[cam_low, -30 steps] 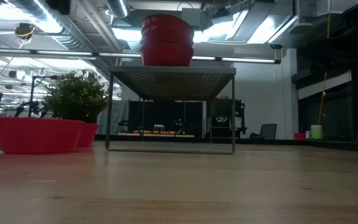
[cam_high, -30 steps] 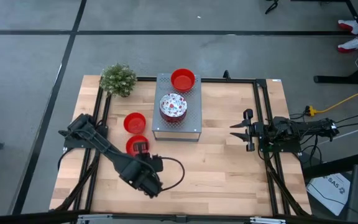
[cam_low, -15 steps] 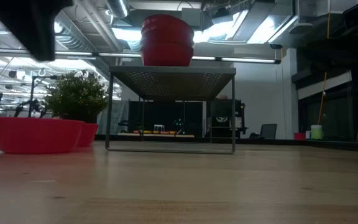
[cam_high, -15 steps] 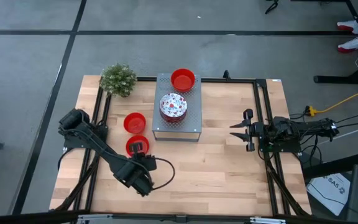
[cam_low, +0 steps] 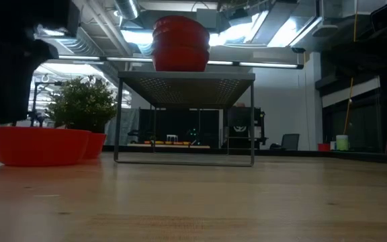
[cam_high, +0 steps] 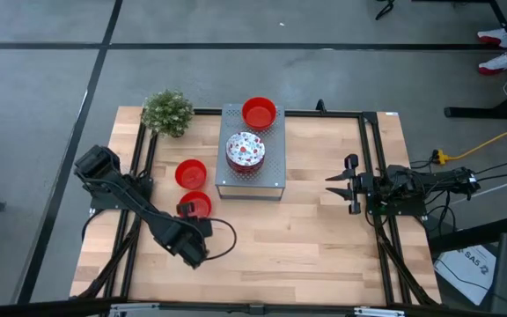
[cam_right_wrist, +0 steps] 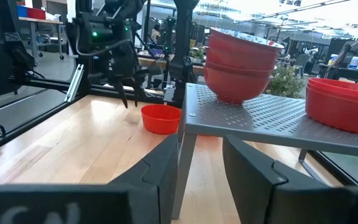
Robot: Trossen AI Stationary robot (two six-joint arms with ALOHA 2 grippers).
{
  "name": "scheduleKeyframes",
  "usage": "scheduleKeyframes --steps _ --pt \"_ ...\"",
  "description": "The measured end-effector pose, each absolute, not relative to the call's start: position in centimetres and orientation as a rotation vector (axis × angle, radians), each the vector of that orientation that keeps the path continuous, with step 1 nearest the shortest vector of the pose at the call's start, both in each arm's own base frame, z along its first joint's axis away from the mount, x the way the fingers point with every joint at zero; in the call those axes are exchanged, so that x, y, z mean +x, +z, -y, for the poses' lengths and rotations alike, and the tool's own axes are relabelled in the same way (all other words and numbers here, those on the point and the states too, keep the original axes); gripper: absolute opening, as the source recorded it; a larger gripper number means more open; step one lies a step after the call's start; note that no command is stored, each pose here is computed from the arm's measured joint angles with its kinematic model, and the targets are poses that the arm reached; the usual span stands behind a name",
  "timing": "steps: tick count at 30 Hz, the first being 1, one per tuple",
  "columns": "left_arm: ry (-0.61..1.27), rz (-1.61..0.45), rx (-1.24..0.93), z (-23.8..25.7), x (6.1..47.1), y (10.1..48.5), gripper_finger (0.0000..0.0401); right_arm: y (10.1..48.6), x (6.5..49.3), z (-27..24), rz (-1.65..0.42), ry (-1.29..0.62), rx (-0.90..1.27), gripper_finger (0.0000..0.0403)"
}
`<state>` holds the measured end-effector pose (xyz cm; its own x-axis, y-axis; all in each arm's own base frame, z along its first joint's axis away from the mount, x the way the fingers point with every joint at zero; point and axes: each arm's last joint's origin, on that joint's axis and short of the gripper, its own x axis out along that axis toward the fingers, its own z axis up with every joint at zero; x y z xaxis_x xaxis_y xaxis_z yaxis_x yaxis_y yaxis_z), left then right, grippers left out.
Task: Pick & Place Mini bowls
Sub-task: Stack the red bowl on the red bowl on the shelf
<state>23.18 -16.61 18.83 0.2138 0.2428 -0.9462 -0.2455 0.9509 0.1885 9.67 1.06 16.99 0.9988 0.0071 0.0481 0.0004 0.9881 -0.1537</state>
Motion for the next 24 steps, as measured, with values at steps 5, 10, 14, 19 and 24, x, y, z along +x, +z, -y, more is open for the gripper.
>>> scheduleKeyframes --steps 5,10,14,19,24 --pt "0.346 -1.308 -0.019 16.1 23.2 18.3 0.0104 17.0 9.7 -1.1 0.049 0.003 -0.154 0.0127" --pt "0.369 -1.291 -0.009 15.8 23.3 18.4 0.0104 17.0 9.7 -1.1 0.049 0.003 -0.154 0.0127" --pt "0.375 -1.283 0.016 15.5 23.5 18.4 0.0104 17.0 9.7 -1.1 0.049 0.003 -0.154 0.0127" --pt "0.389 -1.303 0.037 14.8 23.6 18.2 0.0104 17.0 9.7 -1.1 0.049 0.003 -0.154 0.0127" --pt "0.395 -1.350 0.015 14.1 23.4 17.4 0.0104 17.0 9.7 -1.1 0.049 0.004 -0.154 0.0127"
